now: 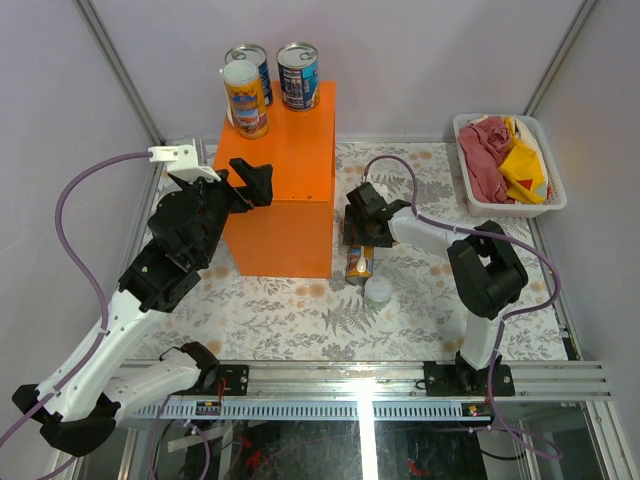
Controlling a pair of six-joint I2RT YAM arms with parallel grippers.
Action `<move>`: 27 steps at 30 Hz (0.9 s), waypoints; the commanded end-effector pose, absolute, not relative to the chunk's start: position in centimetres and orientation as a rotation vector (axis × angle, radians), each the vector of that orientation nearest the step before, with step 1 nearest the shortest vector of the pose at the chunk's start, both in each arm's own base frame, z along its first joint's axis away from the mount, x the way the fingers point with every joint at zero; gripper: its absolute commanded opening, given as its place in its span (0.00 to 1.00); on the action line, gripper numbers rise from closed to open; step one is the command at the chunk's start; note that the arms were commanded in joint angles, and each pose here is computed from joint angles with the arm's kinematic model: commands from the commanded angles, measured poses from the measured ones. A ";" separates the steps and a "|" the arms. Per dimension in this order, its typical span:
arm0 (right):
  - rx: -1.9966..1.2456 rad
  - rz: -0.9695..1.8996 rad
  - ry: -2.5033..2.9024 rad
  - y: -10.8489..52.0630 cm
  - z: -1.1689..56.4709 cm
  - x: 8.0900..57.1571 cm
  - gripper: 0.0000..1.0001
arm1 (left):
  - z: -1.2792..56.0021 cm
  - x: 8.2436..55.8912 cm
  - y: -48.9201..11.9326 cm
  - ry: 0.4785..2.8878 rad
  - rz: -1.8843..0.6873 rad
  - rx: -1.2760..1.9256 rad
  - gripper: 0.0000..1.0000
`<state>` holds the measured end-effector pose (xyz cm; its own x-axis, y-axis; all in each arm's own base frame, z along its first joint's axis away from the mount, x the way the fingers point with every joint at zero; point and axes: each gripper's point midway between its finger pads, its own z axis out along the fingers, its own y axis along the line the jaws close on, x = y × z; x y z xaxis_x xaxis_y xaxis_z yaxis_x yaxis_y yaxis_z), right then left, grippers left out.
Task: Place and organize the canned foods onto the counter
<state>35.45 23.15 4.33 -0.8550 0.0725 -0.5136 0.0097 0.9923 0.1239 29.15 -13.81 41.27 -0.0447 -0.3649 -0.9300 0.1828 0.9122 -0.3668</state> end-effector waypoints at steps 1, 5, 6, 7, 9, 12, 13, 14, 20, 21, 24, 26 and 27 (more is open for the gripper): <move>0.034 0.178 2.586 23.5 4.7 36.2 0.81 | 41.8 29.1 -13.5 1.529 -0.447 -0.156 1.00; 0.034 0.170 2.587 23.3 4.3 36.0 0.78 | 41.7 29.1 -13.6 1.532 -0.454 -0.159 1.00; 0.030 0.171 2.586 23.3 4.3 36.0 0.75 | 41.7 29.1 -13.6 1.533 -0.455 -0.159 1.00; 0.028 0.176 2.582 23.3 4.4 36.0 0.70 | 41.6 29.1 -13.6 1.534 -0.457 -0.159 1.00; 0.028 0.171 2.559 23.2 4.8 36.3 0.43 | 41.7 29.1 -13.7 1.533 -0.460 -0.159 1.00; 0.021 0.158 2.521 22.8 6.1 36.6 0.14 | 41.8 29.0 -13.6 1.529 -0.462 -0.161 1.00; 0.011 0.160 2.505 22.8 6.7 36.7 0.10 | 41.9 28.9 -13.5 1.528 -0.461 -0.161 1.00; 0.007 0.167 2.489 22.7 7.2 36.8 0.07 | 41.9 28.9 -13.5 1.526 -0.462 -0.161 1.00; -0.011 0.230 2.384 22.7 10.8 36.8 0.00 | 42.4 28.7 -13.3 1.514 -0.464 -0.164 1.00; -0.011 0.253 2.347 22.6 12.2 36.9 0.00 | 42.5 28.7 -13.3 1.511 -0.464 -0.165 1.00; -0.023 0.295 2.272 22.5 15.0 36.8 0.00 | 42.7 28.6 -13.3 1.505 -0.470 -0.165 1.00; -0.026 0.308 2.232 22.4 16.5 36.8 0.00 | 42.8 28.6 -13.4 1.505 -0.471 -0.163 1.00; -0.029 0.312 2.215 22.3 17.1 36.7 0.00 | 42.8 28.6 -13.3 1.504 -0.472 -0.164 1.00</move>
